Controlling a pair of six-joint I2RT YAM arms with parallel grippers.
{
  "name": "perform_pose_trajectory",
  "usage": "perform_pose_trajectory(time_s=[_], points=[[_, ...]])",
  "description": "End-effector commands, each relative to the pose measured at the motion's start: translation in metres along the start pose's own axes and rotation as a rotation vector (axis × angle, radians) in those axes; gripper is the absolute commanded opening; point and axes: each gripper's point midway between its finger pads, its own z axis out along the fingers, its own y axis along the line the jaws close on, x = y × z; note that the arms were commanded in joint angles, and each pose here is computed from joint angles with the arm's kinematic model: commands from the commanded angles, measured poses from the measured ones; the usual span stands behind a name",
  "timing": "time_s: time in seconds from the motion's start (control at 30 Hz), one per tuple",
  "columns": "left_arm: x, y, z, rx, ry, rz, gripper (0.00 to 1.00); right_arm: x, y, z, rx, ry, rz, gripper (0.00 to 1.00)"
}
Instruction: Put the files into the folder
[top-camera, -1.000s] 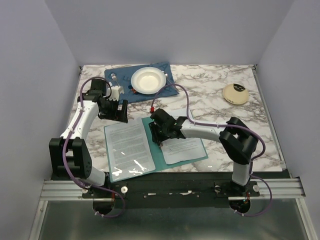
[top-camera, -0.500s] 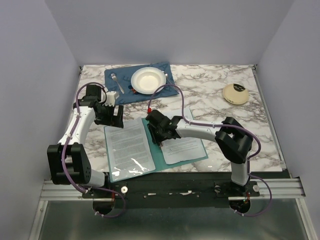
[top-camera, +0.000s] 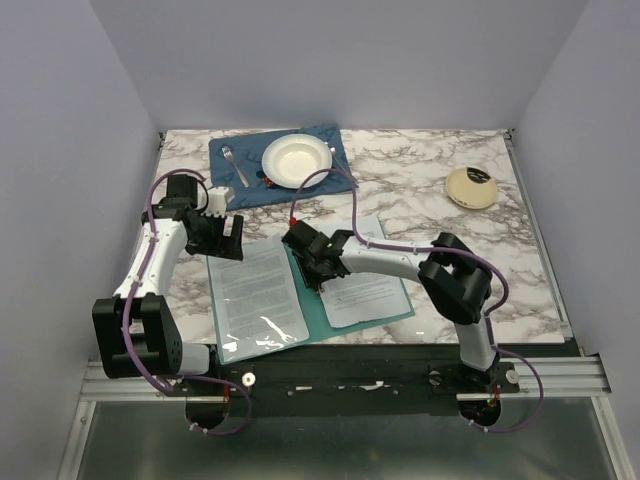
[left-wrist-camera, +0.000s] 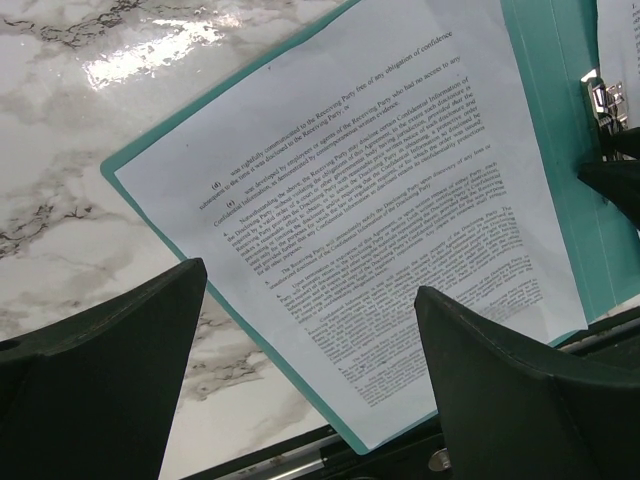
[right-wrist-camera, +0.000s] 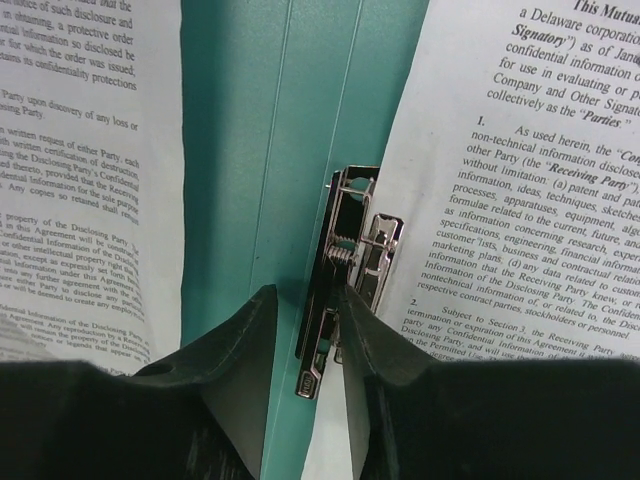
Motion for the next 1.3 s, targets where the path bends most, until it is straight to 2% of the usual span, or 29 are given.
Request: perform_pose_trajectory(time_s=[0.0,0.07,0.1,0.27,0.47,0.5,0.63,0.87,1.27], points=[[0.001,0.006,-0.007,-0.027,-0.019,0.02,0.99,0.022,-0.005,0.012,0.128,0.075,-0.036,0.33],[0.002,0.007,-0.005,-0.025,-0.014,0.018,0.99,0.023,-0.006,0.018,0.162,0.087,-0.039,0.27],[0.002,0.008,-0.005,-0.024,-0.016,0.014,0.99,0.026,-0.013,0.017,0.196,0.098,-0.04,0.21],[0.003,0.01,-0.004,-0.028,-0.012,0.013,0.99,0.029,-0.032,0.016,0.288,0.098,-0.037,0.12],[0.001,0.013,-0.003,-0.028,-0.021,0.021,0.99,0.022,-0.055,-0.005,0.238,0.037,0.146,0.04],[0.001,0.013,-0.003,-0.023,-0.021,0.025,0.99,0.034,-0.061,-0.003,0.211,0.052,0.18,0.02],[-0.001,0.015,0.004,-0.004,-0.006,0.024,0.99,0.011,-0.076,-0.035,0.093,-0.071,0.341,0.01],[-0.008,0.005,0.017,0.124,0.029,0.007,0.99,-0.014,-0.085,-0.069,0.011,-0.196,0.4,0.01],[-0.017,0.006,0.035,0.27,0.008,-0.021,0.99,-0.021,-0.086,-0.084,-0.079,-0.237,0.468,0.01]])
